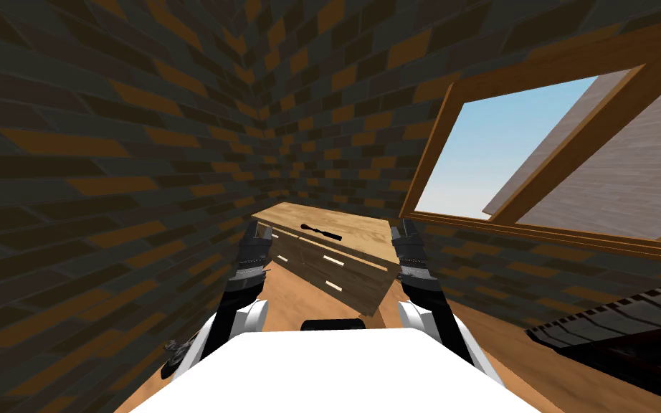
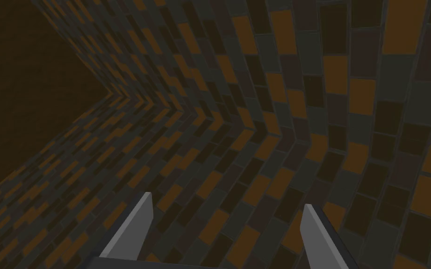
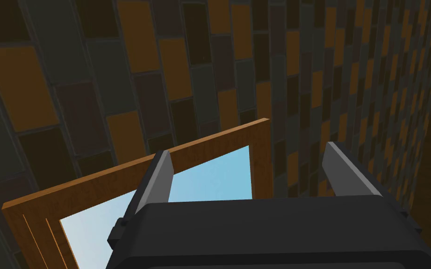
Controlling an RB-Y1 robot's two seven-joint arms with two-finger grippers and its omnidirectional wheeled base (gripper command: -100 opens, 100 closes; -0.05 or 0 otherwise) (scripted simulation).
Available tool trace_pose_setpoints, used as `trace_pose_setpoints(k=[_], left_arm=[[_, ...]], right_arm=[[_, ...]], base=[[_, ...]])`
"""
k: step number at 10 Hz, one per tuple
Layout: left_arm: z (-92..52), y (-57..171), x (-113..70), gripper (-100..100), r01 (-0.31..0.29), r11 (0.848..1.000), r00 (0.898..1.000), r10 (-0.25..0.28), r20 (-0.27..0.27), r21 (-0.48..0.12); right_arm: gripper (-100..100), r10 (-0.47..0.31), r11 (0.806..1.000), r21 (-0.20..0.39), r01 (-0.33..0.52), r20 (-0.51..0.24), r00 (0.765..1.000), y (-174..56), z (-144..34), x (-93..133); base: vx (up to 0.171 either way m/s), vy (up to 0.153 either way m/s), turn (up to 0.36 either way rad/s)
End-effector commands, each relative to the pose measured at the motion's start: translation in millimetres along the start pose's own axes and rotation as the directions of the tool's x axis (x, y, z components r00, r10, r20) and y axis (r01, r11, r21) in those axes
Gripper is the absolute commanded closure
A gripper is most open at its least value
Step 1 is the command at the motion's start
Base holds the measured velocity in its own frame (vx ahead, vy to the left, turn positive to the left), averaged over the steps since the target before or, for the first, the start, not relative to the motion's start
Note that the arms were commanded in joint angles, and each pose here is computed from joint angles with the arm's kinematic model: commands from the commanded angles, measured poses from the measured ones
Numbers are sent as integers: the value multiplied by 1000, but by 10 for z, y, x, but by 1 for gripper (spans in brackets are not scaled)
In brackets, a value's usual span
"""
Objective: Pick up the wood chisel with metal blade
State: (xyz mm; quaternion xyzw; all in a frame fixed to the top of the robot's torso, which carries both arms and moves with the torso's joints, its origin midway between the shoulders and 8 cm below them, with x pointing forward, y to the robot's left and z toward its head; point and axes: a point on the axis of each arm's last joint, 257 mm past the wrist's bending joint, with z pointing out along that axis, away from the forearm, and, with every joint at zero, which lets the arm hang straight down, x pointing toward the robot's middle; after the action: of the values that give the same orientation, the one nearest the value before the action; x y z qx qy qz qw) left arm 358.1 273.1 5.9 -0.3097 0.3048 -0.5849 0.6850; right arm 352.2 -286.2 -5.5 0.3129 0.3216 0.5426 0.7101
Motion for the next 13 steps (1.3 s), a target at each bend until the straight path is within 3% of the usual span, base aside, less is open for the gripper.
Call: trace_pose_setpoints(k=[1, 7, 8, 10, 13], left_arm=[[29, 15, 26, -100, -3, 1000, 1000, 3, -23, -4], [337, 172, 174, -100, -8, 999, 989, 1, -147, -50], [335, 206, 180, -100, -19, 998, 987, 9, -158, -62], [488, 291, 234, -100, -23, 996, 980, 5, -198, -87], [563, 411, 258, -100, -47, 991, 973, 17, -231, -127]], right_arm=[[0, 0, 1000, 0, 0, 0, 1000, 0, 0, 0], [0, 0, 1000, 0, 0, 0, 1000, 0, 0, 1], [0, 0, 1000, 0, 0, 0, 1000, 0, 0, 1], [0, 0, 1000, 0, 0, 0, 1000, 0, 0, 0], [0, 0, 1000, 0, 0, 0, 1000, 0, 0, 0]], base=[[-13, -12, -23], [-48, -49, -52], [-50, -42, -38], [-44, -48, -79], [-42, -46, -48]])
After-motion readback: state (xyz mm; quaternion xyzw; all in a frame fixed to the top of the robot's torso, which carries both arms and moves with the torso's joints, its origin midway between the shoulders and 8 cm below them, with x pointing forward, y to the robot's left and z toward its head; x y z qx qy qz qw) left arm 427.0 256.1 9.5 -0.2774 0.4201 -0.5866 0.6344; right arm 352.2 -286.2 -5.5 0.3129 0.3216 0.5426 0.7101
